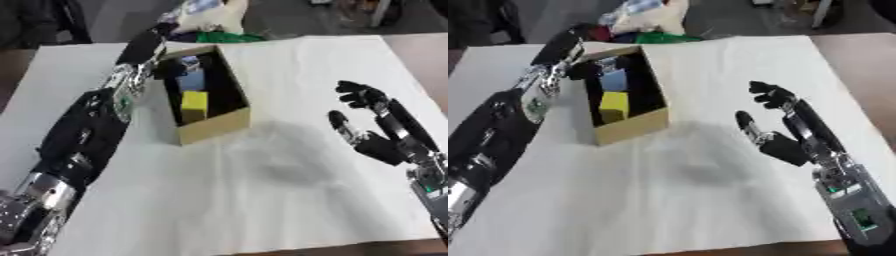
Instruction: Pick up objects on the table and place them in the box.
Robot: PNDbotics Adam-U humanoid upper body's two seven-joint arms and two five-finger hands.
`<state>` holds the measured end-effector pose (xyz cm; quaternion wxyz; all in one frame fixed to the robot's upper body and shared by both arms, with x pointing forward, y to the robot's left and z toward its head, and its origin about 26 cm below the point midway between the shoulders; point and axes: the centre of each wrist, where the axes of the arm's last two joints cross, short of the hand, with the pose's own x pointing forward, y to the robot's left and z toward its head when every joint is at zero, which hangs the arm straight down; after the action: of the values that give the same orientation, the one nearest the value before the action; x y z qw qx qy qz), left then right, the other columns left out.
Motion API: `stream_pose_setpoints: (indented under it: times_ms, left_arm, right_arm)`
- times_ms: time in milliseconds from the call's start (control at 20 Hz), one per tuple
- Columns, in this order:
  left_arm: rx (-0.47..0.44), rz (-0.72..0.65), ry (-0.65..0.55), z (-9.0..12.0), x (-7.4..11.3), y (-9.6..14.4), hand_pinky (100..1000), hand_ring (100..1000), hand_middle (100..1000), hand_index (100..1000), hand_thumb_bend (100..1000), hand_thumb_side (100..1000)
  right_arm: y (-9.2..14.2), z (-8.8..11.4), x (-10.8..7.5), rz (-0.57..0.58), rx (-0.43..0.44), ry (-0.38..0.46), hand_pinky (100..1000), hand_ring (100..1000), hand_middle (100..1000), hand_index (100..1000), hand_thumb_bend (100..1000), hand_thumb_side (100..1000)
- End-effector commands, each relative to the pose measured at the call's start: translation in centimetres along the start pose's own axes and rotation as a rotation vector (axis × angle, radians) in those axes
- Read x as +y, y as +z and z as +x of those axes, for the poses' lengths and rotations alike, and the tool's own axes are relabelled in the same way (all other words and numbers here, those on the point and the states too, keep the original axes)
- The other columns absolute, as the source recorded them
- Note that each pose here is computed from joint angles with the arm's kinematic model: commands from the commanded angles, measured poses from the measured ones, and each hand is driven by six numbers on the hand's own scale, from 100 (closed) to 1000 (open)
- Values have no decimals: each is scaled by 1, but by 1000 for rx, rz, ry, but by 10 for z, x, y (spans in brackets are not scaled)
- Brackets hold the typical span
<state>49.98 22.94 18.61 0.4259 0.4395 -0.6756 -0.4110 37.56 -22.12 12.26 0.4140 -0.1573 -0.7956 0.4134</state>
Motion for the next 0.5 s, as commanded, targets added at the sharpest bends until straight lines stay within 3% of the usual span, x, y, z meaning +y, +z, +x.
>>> stream_pose_setpoints:
  times_ms: [50,250,350,500]
  left_arm:
    - [-64,104,22,2,33,-4,866,896,844,967,660,1000]
    - [-154,147,53,2,42,5,847,880,826,965,574,999]
    - [-192,167,62,-3,42,14,839,875,814,956,494,967]
    - [-238,191,86,-14,40,30,831,867,805,957,448,957]
  right_arm:
    - [-1,0,-8,-20,-2,8,815,837,852,961,269,812]
    - [1,-1,-8,-36,6,6,814,837,852,959,266,813]
    - [2,-1,-9,-46,8,4,813,836,851,959,265,812]
    - [4,-2,-10,-67,13,3,811,834,849,958,260,807]
